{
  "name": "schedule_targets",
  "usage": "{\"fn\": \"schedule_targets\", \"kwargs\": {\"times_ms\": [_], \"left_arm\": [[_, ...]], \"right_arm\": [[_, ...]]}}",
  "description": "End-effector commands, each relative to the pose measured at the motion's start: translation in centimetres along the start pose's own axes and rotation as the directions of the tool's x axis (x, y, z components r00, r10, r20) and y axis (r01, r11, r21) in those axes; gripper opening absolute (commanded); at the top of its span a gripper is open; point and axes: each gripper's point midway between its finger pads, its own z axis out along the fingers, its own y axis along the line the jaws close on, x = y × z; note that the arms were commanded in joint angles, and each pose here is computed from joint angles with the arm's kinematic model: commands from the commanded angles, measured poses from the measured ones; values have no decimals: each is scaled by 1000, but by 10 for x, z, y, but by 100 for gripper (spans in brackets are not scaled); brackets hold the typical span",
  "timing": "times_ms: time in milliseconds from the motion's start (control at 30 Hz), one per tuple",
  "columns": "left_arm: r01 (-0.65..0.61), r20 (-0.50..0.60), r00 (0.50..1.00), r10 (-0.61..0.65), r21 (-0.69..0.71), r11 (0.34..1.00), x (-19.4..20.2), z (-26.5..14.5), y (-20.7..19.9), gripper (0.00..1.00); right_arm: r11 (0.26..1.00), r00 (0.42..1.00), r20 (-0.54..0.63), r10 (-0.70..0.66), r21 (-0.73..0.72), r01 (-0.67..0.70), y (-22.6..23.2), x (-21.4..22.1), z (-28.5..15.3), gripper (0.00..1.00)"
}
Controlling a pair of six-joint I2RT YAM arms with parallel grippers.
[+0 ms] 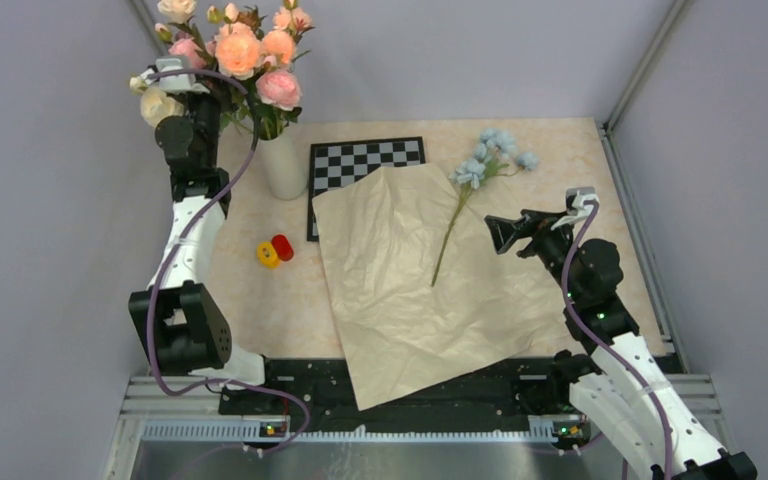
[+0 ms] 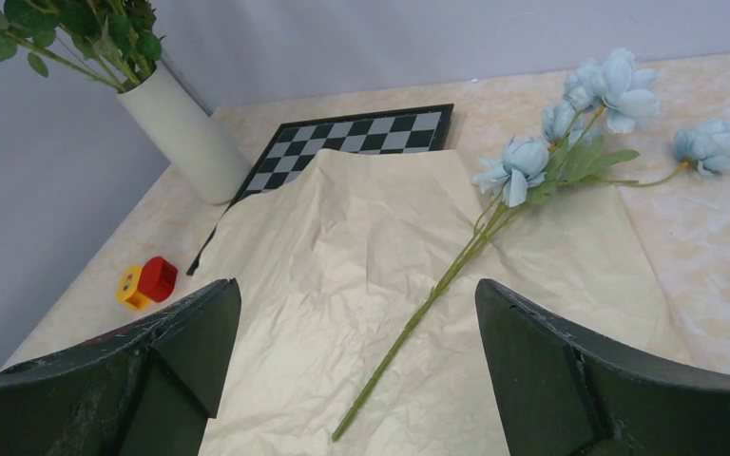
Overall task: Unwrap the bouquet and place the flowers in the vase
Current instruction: Insert the fake flower into the vase.
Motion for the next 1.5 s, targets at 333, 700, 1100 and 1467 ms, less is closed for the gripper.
{"fn": "schedule_targets", "kwargs": {"times_ms": [333,700,1100,1467], "left_arm": [[27,-82,996,-28,-10,1000,51,-15,8,0],[35,-149,988,-38,-26,999,88,-24,13,2],[-16,-176,984,13,-12,1000,88,-30,12,23],[-26,-177,984,27,9,1000,79,-39,6,45]], "right_arm": [[1000,998,56,-8,-17,9,3,-17,1,96],[1000,999,54,0,-24,1,4,-16,2,96],[1000,998,55,7,-26,-6,5,-16,2,96],[999,998,53,14,-32,-13,6,-15,1,96]]}}
